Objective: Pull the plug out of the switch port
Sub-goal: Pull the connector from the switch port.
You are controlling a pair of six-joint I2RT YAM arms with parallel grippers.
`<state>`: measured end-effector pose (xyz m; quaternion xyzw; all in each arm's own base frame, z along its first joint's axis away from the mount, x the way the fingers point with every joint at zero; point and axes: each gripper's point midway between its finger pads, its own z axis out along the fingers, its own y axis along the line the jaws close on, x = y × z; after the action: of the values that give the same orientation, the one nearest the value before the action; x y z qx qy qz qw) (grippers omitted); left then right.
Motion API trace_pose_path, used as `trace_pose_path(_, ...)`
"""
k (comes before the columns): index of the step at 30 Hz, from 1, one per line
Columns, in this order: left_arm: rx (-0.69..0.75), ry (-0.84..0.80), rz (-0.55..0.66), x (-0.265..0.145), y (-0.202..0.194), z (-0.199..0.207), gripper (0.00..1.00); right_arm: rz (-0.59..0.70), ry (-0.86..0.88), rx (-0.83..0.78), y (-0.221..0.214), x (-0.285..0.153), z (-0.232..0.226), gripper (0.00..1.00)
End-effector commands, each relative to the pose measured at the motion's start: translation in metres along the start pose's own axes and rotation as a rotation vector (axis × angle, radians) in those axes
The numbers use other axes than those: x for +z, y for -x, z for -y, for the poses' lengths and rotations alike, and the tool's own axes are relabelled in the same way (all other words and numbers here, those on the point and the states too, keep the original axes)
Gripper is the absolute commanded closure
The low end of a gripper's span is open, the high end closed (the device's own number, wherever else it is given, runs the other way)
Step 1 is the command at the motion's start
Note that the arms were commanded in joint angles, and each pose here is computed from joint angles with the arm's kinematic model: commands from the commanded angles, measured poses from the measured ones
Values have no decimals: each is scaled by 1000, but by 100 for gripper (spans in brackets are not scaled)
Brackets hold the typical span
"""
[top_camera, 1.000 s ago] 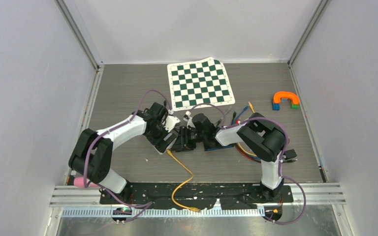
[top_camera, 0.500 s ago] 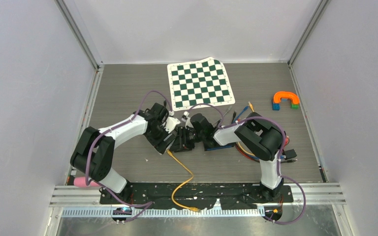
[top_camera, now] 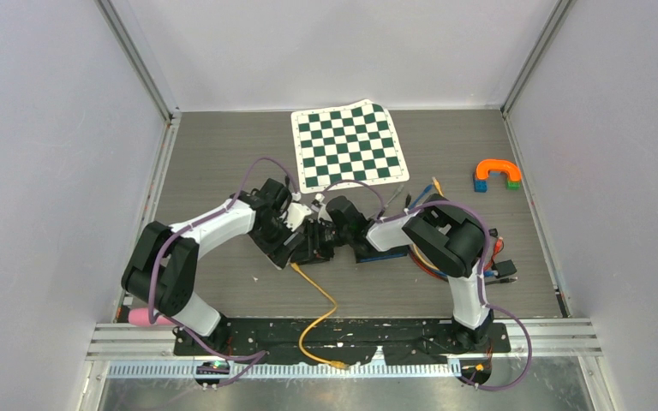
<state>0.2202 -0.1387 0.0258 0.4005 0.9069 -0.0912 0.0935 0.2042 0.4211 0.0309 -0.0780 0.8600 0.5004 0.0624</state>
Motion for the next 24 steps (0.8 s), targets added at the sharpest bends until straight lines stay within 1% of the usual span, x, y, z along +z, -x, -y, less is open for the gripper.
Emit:
trace_pose_path(1,43,-97,41,-7,10,17,60,18,-8,-13,2,5,0,57)
trace_pose_path(4,13,-103,52,-9,12,15,62,40,0,-4,2,1,-3,58)
trace_pose_path(9,-10,-113,65,-10,13,16,63,131,-12,23,12,-10,-8,58)
trace_pose_path(12,-22,-112,62,-9,13,14,63,153,11,53,11,-13,-11,59)
trace_pose_path(18,-34,-95,57,-8,12,10,64,139,101,72,3,-15,-22,62)
trace_pose_path(24,-37,-96,56,-8,12,10,64,115,135,71,-5,-12,-33,63)
